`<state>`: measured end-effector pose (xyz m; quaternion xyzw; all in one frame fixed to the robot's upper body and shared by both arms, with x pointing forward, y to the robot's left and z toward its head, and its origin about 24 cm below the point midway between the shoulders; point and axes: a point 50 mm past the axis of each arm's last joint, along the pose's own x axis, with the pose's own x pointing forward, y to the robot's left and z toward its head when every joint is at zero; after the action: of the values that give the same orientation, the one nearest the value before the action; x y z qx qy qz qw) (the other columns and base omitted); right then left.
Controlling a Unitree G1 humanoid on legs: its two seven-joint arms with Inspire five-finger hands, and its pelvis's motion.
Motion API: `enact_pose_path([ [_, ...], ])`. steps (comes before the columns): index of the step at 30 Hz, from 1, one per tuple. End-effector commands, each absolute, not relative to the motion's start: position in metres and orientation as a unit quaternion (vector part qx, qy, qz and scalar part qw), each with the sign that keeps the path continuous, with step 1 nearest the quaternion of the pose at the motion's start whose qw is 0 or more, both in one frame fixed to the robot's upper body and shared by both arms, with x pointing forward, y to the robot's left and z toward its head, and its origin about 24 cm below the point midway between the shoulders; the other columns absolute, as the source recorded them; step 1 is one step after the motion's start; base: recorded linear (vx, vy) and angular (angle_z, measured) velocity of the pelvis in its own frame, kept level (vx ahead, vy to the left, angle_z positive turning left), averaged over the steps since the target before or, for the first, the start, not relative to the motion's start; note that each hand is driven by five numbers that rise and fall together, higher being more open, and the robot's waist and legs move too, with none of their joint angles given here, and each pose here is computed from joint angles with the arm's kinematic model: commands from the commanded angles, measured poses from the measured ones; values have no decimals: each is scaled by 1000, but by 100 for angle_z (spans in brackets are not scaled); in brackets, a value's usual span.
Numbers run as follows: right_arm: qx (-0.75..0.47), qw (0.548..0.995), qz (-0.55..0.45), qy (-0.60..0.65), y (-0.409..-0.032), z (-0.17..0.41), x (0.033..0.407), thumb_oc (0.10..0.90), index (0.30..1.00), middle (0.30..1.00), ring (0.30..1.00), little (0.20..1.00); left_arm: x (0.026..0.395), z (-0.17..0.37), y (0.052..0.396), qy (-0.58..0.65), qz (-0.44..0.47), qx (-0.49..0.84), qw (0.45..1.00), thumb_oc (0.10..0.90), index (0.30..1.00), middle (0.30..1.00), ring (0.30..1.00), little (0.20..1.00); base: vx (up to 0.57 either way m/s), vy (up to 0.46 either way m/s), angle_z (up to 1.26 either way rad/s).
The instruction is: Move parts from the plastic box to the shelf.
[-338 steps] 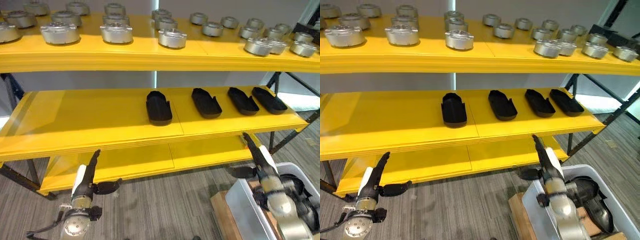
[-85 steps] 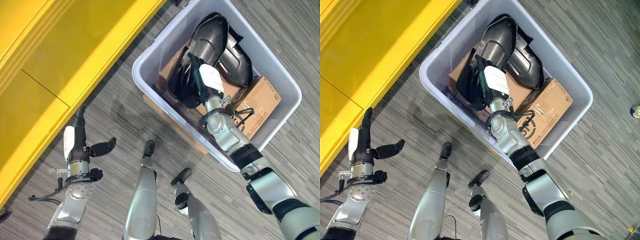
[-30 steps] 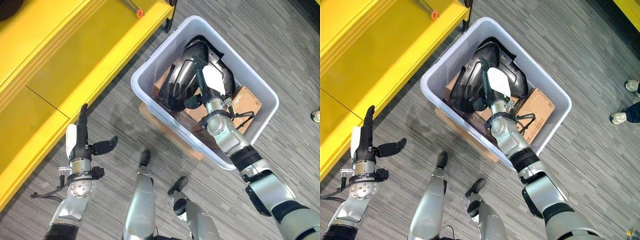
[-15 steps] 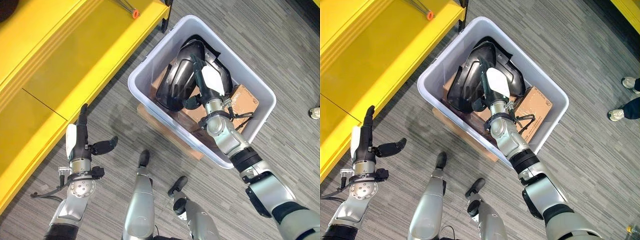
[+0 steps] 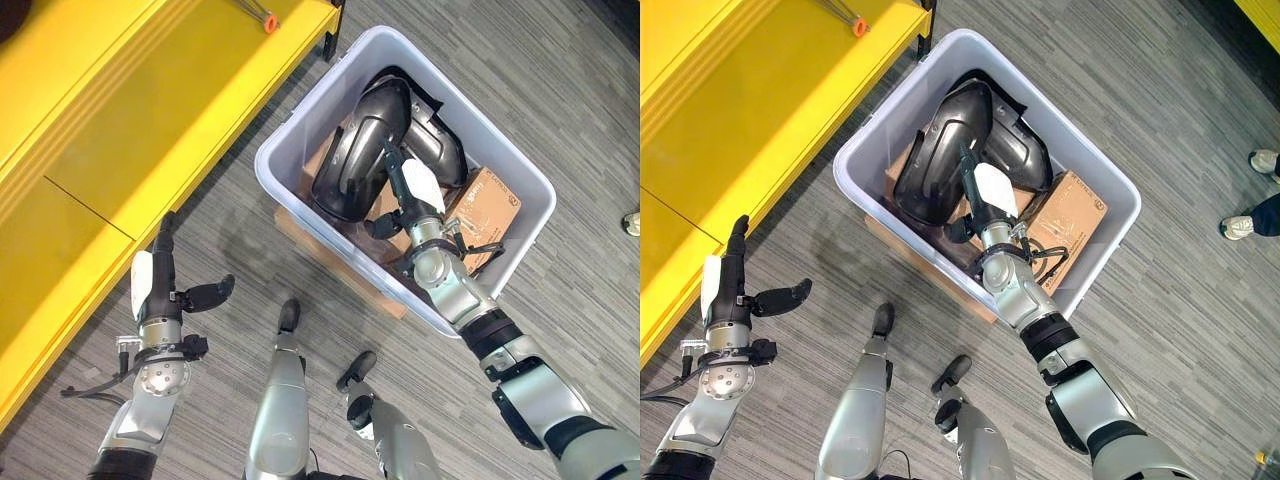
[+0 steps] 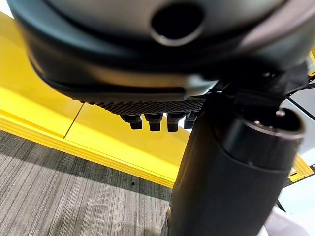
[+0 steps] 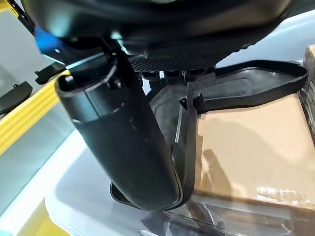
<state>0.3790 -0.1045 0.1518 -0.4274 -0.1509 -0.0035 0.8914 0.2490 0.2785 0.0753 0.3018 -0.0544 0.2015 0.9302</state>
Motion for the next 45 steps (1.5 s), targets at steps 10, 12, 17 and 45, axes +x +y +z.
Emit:
enact_pose_path([
  [10,-460,847,-13,-267,-97,192,369,900,1000,1000,1000,1000,242,99,280,-118,202,335,913,900,1000,1000,1000,1000,0,0,0],
  [12,-471,837,-17,-277,-97,196,369,900,1000,1000,1000,1000,243,100,280,-122,203,336,912,900,1000,1000,1000,1000,0,0,0],
  [17,-486,824,-23,-292,-95,205,370,900,1000,1000,1000,1000,243,101,279,-126,204,336,911,900,1000,1000,1000,1000,0,0,0],
  [45,-524,794,-3,-309,-74,206,372,900,1000,1000,1000,1000,244,105,277,-139,206,343,906,900,1000,1000,1000,1000,1,2,0],
])
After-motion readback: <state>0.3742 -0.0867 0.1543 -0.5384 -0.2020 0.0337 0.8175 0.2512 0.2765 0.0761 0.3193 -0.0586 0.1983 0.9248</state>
